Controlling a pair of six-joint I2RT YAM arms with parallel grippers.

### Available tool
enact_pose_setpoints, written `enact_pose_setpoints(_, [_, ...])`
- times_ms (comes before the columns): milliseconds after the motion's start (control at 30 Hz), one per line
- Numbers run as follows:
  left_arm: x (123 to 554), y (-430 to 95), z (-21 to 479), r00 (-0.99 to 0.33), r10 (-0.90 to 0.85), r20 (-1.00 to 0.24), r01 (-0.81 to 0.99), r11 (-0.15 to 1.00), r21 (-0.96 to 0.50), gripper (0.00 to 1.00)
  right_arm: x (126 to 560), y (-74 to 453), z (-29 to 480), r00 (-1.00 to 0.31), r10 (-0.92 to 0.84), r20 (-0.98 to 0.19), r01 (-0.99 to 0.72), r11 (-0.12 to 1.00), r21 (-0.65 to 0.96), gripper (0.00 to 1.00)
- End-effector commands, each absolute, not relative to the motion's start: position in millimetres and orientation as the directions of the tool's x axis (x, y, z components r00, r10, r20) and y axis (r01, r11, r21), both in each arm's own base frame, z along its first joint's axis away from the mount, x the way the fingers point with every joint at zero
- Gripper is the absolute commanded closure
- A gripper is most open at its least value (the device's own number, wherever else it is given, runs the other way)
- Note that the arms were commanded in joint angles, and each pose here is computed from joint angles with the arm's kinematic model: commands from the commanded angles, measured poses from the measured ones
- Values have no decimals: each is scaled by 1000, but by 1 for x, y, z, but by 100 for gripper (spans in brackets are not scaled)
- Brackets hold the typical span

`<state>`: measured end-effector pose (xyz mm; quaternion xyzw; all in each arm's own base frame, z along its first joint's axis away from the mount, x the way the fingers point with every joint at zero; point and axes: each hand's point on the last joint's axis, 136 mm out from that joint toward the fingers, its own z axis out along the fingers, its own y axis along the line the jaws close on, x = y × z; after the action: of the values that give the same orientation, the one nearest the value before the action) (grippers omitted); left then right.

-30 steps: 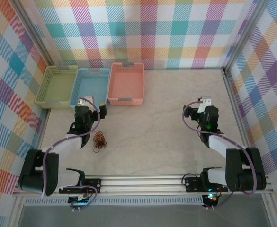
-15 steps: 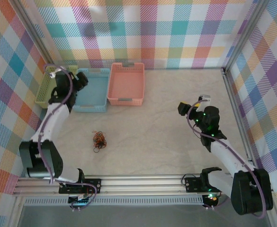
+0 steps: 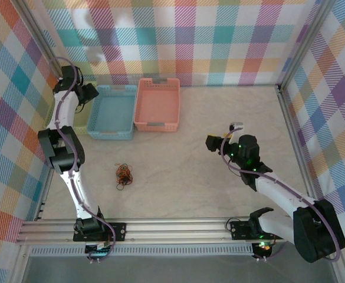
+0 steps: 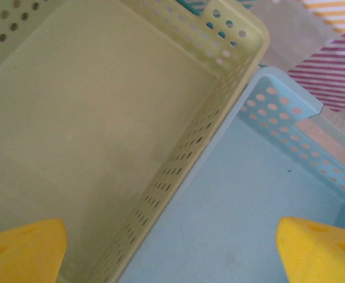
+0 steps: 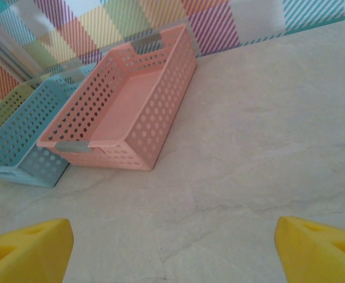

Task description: Untangle the cables

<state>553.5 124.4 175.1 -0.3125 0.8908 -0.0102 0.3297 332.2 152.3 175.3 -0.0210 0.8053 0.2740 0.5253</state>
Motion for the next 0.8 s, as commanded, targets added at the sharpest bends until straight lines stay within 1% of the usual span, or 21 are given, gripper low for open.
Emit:
enact_pose_setpoints(0, [544, 116, 156, -684, -564, -463, -529, 820, -218, 10, 333, 153, 176, -427, 254, -868, -325, 852, 410, 11])
enact_pose_setpoints(167, [552, 112, 132, -720, -575, -389, -533, 817, -220, 13, 333, 154, 173, -435, 253, -864, -321, 853, 411, 11])
enact_pose_setpoints(233, [554, 108, 123, -732, -578, -361, -529, 816, -233, 17, 333, 155, 172, -440, 254, -861, -322, 851, 415, 11])
enact_pose_setpoints(433, [555, 95, 108, -735, -607, -302, -538, 793, -287, 19, 333, 156, 173, -443, 257, -859, -322, 849, 420, 11])
enact_pose_setpoints(567, [551, 94, 96, -745, -608, -275, -546, 792, -273, 22, 334, 155, 172, -443, 257, -859, -317, 851, 418, 11])
enact_pose_setpoints(633, [549, 91, 92, -752, -606, -260, -544, 793, -275, 31, 333, 155, 171, -446, 255, -858, -316, 852, 418, 11])
enact_pose_setpoints(767, [549, 82, 92, -764, -594, -253, -530, 800, -281, 32, 334, 156, 171, -450, 257, -855, -315, 850, 421, 11])
